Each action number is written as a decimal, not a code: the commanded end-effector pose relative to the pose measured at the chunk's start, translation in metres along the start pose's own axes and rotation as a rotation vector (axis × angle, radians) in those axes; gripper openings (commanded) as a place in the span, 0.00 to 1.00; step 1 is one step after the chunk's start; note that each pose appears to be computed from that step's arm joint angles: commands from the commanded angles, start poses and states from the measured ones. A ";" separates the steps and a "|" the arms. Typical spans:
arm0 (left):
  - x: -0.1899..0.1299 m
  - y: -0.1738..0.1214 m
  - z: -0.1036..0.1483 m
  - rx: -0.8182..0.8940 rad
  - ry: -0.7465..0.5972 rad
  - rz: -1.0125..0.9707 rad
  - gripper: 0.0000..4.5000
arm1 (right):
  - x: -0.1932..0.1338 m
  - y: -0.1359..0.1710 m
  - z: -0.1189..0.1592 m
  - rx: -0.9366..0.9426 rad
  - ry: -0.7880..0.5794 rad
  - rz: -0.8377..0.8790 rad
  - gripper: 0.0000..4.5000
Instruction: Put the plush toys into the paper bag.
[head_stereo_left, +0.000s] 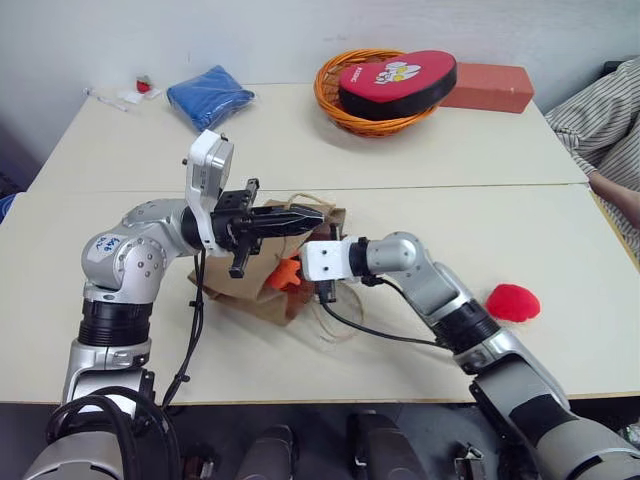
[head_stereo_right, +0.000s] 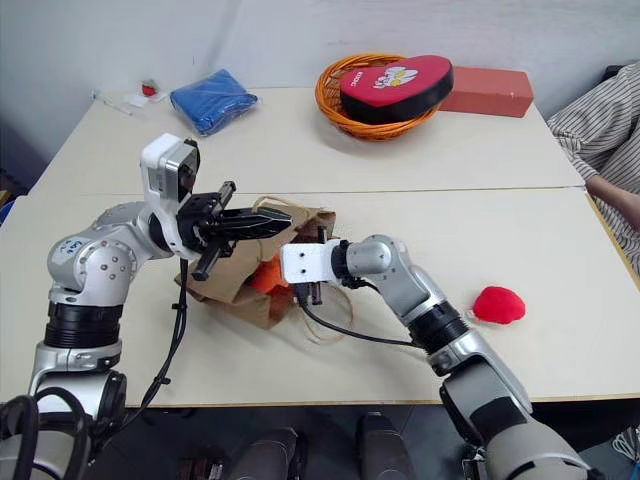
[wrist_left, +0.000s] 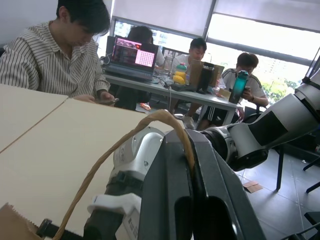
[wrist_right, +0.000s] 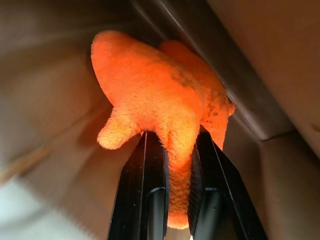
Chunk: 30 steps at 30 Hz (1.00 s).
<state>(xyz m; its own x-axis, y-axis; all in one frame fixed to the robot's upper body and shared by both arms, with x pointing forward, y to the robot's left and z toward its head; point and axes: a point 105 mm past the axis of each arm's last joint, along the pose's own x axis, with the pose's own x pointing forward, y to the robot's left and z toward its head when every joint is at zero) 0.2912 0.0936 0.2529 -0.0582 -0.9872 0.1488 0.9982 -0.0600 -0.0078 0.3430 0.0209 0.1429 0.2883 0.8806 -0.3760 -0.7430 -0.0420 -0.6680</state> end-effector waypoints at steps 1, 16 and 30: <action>0.002 -0.006 0.004 0.048 -0.007 -0.018 0.00 | 0.000 0.002 0.006 -0.036 -0.025 -0.015 0.18; -0.002 -0.009 -0.002 0.046 -0.012 -0.003 0.00 | -0.095 0.015 0.035 0.169 -0.305 -0.002 1.00; 0.000 -0.009 -0.011 0.039 0.000 -0.037 0.00 | -0.300 0.082 -0.025 0.401 0.149 -0.761 1.00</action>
<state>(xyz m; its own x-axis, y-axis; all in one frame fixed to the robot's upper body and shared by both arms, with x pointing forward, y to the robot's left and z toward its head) 0.2863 0.0947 0.2372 -0.0660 -0.9847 0.1615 0.9976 -0.0687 -0.0110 0.2252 -0.2473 0.1672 0.8068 0.5862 -0.0739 -0.5578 0.7144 -0.4225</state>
